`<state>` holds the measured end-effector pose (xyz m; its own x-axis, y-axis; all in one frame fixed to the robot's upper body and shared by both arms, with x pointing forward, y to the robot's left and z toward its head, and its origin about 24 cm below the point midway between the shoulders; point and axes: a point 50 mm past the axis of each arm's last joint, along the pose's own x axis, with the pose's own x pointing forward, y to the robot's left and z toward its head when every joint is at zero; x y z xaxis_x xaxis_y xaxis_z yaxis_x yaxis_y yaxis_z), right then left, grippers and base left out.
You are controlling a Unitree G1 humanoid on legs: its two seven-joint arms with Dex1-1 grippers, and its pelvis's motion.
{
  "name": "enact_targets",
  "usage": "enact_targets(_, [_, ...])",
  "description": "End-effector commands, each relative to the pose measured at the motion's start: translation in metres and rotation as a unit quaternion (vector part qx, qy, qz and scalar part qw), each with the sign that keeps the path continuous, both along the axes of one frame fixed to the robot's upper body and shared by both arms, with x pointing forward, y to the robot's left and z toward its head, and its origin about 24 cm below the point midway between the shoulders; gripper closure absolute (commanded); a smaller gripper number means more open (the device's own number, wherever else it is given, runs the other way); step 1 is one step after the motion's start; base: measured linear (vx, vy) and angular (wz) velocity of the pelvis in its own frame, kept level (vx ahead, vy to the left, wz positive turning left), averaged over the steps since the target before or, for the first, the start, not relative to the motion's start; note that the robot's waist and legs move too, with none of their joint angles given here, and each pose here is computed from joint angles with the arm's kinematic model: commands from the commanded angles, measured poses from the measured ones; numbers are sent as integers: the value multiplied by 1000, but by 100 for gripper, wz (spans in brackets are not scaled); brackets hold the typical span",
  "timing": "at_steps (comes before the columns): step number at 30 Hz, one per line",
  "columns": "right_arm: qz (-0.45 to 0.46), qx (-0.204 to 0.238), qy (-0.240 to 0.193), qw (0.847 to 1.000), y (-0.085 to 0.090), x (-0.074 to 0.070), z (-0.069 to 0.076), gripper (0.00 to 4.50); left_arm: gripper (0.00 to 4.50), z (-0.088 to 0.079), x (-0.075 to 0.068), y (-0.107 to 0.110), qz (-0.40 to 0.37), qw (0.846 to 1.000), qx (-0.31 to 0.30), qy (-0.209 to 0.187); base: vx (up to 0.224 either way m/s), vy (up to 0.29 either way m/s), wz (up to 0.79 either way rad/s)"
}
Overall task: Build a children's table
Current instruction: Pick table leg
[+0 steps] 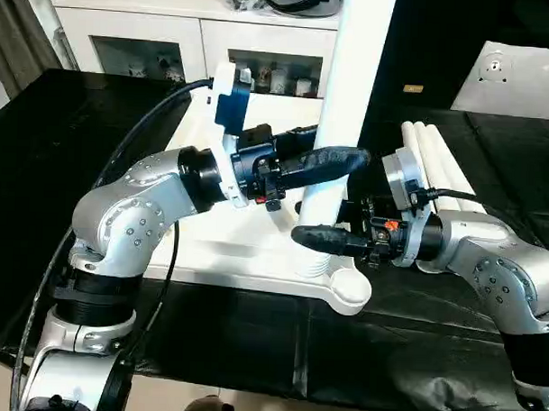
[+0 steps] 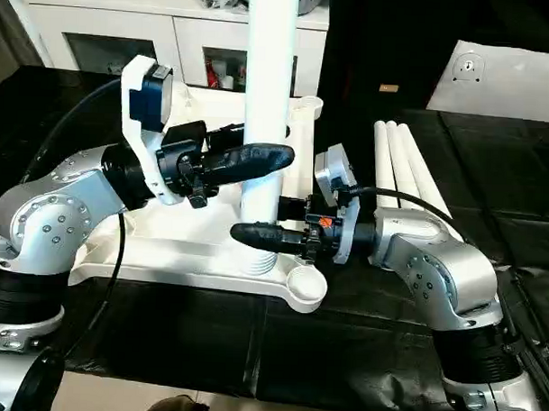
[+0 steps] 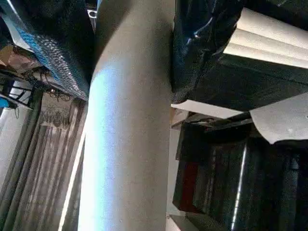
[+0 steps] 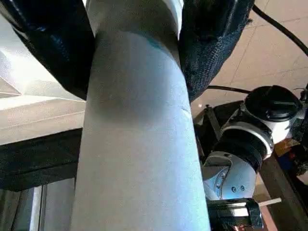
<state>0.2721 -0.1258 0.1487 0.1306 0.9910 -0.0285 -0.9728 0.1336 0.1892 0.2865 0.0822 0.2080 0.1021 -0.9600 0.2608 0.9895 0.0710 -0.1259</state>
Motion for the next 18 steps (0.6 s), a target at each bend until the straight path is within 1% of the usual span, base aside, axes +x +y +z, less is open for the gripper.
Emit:
enact_targets(1, [13,5,-1,1000,2,-1,4,254,264,6,0,-4,-11,1000,4,-17,0,0,0])
enact_targets(4, [10,7,-2,1000,3,-1,4,254,264,6,3,-3,12,1000,4,-16,0,0,0])
enact_targets(6, [6,8,-4,1000,4,-1,3,255,264,7,3,-3,11,1000,-3,-14,0,0,0])
enact_targets(7, [4,9,-5,1000,4,-1,3,255,229,8,2,-3,8,1000,-7,-11,0,0,0])
enact_targets(8, [-1,11,-7,1000,5,0,3,255,208,9,3,-2,19,1000,-11,-11,0,0,0])
enact_targets(9, [-13,15,-11,1000,6,2,3,255,194,9,4,-1,27,1000,-13,-5,0,0,0])
enact_targets(10, [-13,15,-11,1000,6,2,3,255,194,9,4,-1,27,1000,-13,-5,0,0,0])
enact_targets(11, [-23,18,-13,999,7,3,3,255,188,8,4,0,36,999,-8,-12,0,0,0])
enact_targets(13, [-42,21,-17,999,8,5,3,255,165,6,7,2,70,997,-4,-21,0,0,0])
enact_targets(15, [-85,23,-24,996,10,10,0,255,158,3,12,4,124,992,-7,-17,0,0,0])
enact_targets(16, [-101,22,-28,994,11,12,-1,255,145,3,13,5,141,990,-7,-17,0,0,0])
enact_targets(17, [-110,21,-30,993,12,13,-1,255,145,3,13,5,149,989,-7,-16,0,0,0])
enact_targets(18, [-130,19,-33,991,12,16,-2,255,137,2,16,7,178,984,0,-17,0,0,0])
